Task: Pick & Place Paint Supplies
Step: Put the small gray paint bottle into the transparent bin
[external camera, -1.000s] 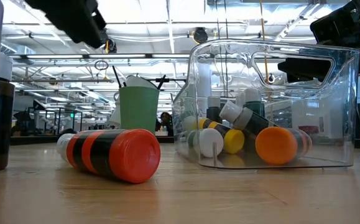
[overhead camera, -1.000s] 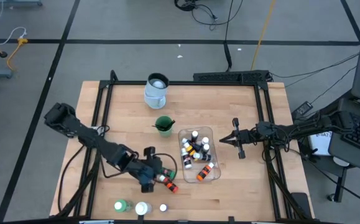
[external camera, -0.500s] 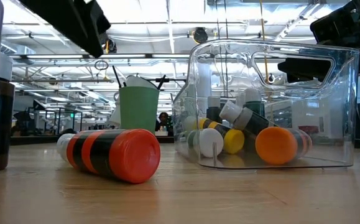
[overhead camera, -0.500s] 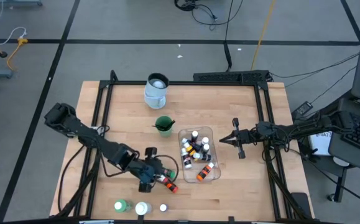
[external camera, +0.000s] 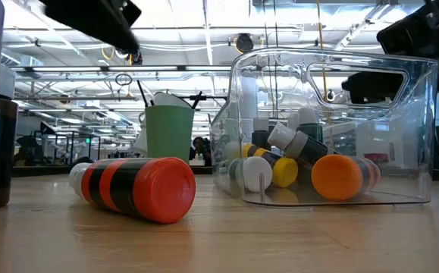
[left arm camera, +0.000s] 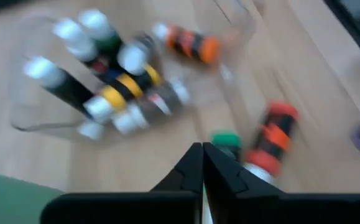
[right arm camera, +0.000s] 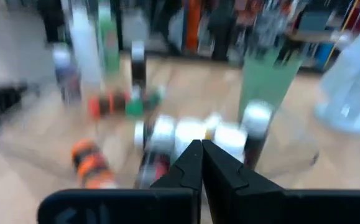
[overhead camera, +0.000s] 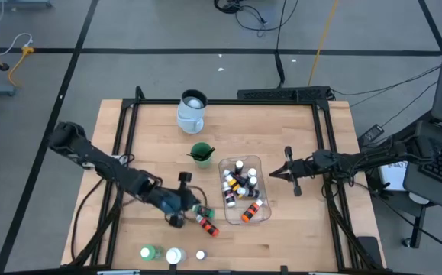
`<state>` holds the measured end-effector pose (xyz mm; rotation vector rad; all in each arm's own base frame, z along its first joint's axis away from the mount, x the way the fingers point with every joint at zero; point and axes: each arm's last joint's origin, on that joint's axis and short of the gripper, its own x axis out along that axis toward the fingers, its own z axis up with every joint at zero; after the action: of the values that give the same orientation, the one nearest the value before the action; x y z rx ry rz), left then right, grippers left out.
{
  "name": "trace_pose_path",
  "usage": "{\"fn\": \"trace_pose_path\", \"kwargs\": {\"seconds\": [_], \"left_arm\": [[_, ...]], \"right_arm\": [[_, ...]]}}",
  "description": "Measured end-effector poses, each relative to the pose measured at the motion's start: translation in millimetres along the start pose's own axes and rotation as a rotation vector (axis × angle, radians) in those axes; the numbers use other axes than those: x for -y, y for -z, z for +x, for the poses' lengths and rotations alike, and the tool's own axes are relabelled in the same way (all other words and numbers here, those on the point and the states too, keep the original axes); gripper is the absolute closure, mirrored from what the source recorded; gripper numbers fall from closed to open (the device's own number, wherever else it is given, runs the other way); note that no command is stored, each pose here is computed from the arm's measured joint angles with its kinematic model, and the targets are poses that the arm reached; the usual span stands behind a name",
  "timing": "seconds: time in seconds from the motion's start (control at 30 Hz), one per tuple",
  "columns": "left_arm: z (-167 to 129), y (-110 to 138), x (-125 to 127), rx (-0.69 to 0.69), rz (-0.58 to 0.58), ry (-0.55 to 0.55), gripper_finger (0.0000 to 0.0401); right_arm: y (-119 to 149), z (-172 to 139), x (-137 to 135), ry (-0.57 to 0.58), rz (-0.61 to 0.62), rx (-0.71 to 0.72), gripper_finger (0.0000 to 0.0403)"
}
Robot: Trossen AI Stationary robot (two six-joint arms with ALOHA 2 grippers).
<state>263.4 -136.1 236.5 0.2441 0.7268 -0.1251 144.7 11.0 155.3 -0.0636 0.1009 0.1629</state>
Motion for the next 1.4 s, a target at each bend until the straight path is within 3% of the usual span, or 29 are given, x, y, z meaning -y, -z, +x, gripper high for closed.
{"fn": "trace_pose_path", "kwargs": {"seconds": [0.1,0.27,0.4,0.57,0.67,0.77,0.97,1.13,1.4], "left_arm": [[3.2,13.3,-9.4,0.121,-0.044,-0.056,0.0382],[14.7,37.5,-19.4,0.249,-0.116,-0.172,0.0380],[20.2,51.5,-21.6,0.265,-0.133,-0.162,0.0380],[21.7,59.2,-19.9,0.265,-0.157,-0.149,0.0380],[22.0,61.3,-18.6,0.253,-0.165,-0.143,0.0380],[21.5,61.4,-16.5,0.254,-0.163,-0.128,0.0380],[20.2,62.5,-10.0,0.246,-0.140,-0.086,0.0380],[19.1,63.5,-5.6,0.240,-0.127,-0.072,0.0380],[17.8,64.3,-1.1,0.237,-0.114,-0.058,0.0380]], "right_arm": [[-4.7,7.3,-0.9,-0.005,0.011,-0.119,0.0402],[-56.7,28.9,3.0,0.053,-0.007,-0.257,0.0402],[-98.3,50.3,0.7,0.021,-0.027,-0.342,0.0391],[-127.0,96.3,5.8,0.117,-0.061,-0.550,0.0330],[-138.9,129.1,4.2,0.059,-0.077,-0.677,0.0278],[-136.3,159.1,-9.5,-0.099,-0.115,-0.737,0.0229],[-118.3,190.1,-32.6,-0.182,-0.195,-0.763,0.0173],[-93.6,201.9,-39.5,-0.185,-0.173,-0.807,0.0163],[-82.5,202.9,-38.9,-0.146,-0.083,-0.832,0.0171]]}}
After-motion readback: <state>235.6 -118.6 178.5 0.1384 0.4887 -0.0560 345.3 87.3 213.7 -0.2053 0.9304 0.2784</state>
